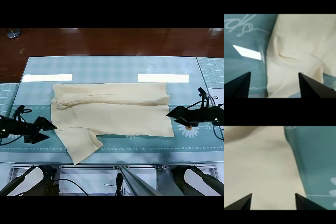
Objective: Fold the shirts.
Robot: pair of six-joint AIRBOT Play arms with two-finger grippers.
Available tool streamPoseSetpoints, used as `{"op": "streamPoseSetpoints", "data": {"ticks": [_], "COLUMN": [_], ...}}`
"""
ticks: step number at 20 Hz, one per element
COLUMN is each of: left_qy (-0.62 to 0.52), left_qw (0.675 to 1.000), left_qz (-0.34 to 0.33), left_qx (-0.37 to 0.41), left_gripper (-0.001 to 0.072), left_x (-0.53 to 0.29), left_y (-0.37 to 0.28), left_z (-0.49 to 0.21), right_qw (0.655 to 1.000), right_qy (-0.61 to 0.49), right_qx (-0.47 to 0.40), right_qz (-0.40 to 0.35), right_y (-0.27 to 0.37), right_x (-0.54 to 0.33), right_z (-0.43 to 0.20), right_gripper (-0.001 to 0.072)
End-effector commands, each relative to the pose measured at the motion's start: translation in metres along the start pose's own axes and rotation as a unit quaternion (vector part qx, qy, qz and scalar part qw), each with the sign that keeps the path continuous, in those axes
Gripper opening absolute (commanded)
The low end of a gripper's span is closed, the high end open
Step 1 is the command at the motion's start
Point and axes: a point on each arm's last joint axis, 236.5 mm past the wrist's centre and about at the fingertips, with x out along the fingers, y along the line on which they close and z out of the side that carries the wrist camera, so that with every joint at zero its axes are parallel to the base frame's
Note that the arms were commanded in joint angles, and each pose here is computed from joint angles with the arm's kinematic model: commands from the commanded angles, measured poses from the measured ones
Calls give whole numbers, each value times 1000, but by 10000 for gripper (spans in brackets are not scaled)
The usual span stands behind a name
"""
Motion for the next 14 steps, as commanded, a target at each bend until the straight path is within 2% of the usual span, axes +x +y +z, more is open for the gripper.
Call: {"op": "streamPoseSetpoints", "data": {"ticks": [1,6,7,8,9,10,14], "left_qy": [-15,8,14,16,16,15,13], "left_qw": [997,998,998,998,998,997,997], "left_qz": [-66,-45,-42,-38,-37,-38,-40], "left_qx": [-21,36,46,53,56,59,65], "left_gripper": [699,698,675,514,154,22,23], "left_x": [28,52,54,56,56,56,54], "left_y": [-17,-22,-24,-25,-25,-26,-29], "left_z": [-10,-30,-33,-35,-35,-35,-33], "right_qw": [999,998,998,997,996,995,988], "right_qy": [7,-2,-15,-37,-59,-71,36], "right_qx": [9,17,20,30,41,58,146], "right_qz": [47,63,62,59,55,43,-24], "right_y": [16,24,21,15,6,-10,-62], "right_x": [6,4,-3,-14,-26,-39,-33], "right_z": [-14,-8,0,14,27,33,-34], "right_gripper": [619,619,619,619,619,619,618]}}
